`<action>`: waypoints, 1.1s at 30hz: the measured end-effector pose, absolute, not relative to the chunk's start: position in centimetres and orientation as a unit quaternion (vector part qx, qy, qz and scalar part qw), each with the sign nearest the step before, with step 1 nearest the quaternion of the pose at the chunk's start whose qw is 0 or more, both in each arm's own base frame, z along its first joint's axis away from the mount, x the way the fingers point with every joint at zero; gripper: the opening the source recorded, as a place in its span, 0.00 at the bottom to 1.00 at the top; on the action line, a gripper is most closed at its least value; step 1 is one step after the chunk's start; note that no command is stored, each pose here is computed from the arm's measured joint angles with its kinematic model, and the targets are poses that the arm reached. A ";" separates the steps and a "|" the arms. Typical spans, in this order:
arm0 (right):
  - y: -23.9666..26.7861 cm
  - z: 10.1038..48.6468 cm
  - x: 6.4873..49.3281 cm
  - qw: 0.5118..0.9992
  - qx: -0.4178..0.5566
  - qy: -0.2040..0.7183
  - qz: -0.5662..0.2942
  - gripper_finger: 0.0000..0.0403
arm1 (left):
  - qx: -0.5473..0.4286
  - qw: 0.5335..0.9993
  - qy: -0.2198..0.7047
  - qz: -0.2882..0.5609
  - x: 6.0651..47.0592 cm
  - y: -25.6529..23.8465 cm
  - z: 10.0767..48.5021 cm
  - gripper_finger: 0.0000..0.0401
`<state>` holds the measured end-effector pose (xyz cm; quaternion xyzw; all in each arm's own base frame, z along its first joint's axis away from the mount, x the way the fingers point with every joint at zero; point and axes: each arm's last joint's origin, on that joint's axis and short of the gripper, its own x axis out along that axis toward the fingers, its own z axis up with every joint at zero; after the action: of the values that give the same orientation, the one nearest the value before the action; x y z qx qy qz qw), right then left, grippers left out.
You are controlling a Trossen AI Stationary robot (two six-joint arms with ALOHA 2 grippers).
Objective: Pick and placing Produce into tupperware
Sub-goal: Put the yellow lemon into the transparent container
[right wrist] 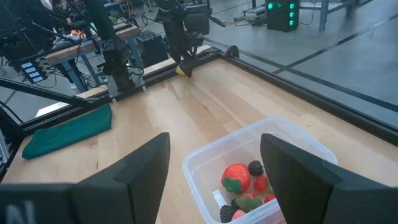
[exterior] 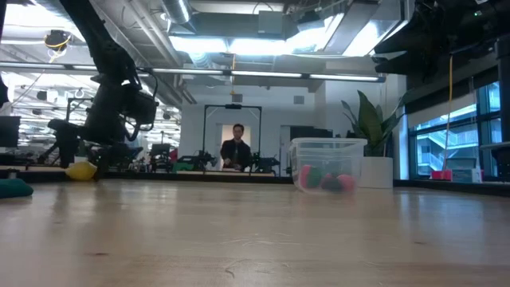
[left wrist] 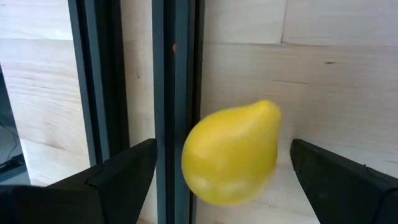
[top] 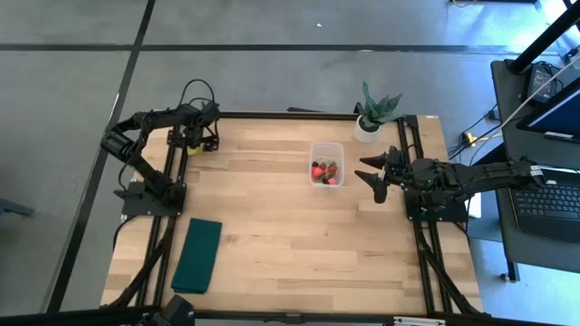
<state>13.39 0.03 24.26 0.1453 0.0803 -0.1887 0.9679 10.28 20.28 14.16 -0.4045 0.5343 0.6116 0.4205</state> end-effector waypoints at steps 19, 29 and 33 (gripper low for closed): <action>0.0 24.3 13.4 0.968 0.145 0.080 -0.189 0.63 | -0.412 0.420 0.515 0.624 10.4 20.4 14.1 0.89; 0.0 24.3 13.4 0.968 0.145 0.080 -0.189 0.63 | -0.417 0.421 0.506 0.627 10.6 20.4 14.1 0.80; 0.0 24.3 13.4 0.968 0.144 0.080 -0.189 0.63 | -0.415 0.420 0.506 0.629 10.6 20.4 14.1 0.75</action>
<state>13.39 0.03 24.26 0.1445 0.0803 -0.1886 0.9680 10.58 20.44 14.14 -0.4148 0.5059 0.6290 0.4199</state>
